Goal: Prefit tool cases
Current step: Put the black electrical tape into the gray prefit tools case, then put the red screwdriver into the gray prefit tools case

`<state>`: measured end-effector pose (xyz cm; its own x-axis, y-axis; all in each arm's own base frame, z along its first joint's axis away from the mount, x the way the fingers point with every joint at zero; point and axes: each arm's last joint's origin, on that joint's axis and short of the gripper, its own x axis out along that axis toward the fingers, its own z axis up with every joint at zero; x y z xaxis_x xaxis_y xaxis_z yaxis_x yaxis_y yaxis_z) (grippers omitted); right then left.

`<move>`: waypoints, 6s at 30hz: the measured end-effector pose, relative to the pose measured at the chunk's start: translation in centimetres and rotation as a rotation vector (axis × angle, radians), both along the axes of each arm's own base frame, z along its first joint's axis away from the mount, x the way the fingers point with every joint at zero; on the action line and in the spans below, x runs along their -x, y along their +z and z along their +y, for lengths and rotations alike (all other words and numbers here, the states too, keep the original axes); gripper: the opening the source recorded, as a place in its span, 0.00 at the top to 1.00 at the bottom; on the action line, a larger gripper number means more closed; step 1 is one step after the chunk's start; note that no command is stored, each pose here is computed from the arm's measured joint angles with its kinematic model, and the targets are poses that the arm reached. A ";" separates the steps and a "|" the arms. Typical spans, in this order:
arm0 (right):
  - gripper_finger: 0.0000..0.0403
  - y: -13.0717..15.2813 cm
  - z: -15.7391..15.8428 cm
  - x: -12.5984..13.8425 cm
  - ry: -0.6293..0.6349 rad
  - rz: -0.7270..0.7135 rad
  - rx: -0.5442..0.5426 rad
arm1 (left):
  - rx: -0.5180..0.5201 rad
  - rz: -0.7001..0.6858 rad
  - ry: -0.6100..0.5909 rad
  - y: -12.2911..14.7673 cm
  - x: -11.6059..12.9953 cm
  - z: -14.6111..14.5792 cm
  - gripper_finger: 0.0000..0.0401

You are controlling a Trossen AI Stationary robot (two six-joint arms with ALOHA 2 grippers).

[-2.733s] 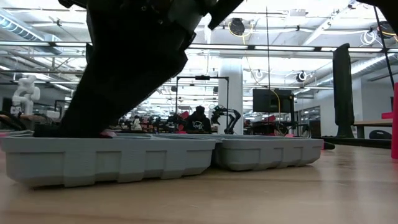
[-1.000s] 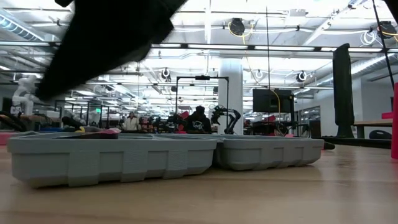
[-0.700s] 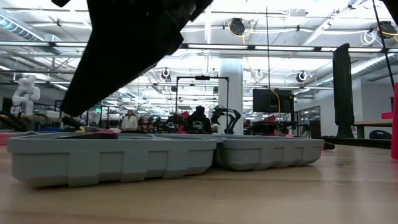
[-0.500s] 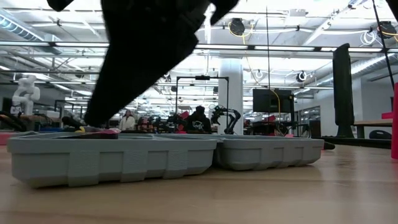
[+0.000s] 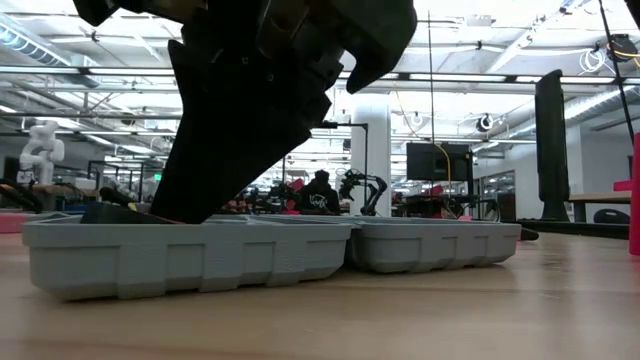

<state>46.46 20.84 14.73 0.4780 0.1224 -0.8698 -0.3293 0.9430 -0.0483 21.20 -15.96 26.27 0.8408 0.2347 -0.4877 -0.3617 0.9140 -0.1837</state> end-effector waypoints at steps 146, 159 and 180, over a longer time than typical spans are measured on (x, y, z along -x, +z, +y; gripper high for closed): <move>1.00 7.7 -12.9 15.9 -0.431 -0.064 0.320 | -0.081 0.019 0.078 -0.2 -0.7 1.5 0.98; 0.91 7.6 -21.2 20.0 -0.475 -0.442 0.220 | -0.366 0.335 0.051 -0.5 -5.5 14.0 0.98; 0.54 3.5 -29.5 14.1 -0.515 -0.140 0.047 | -0.330 0.453 -0.153 -0.9 -5.0 22.0 0.77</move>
<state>32.38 -8.61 18.19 0.5774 -0.1960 -0.7926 0.1877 0.9766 -0.1047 26.21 5.99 25.33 0.6019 0.3276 -0.7283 -0.1972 0.9447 0.2619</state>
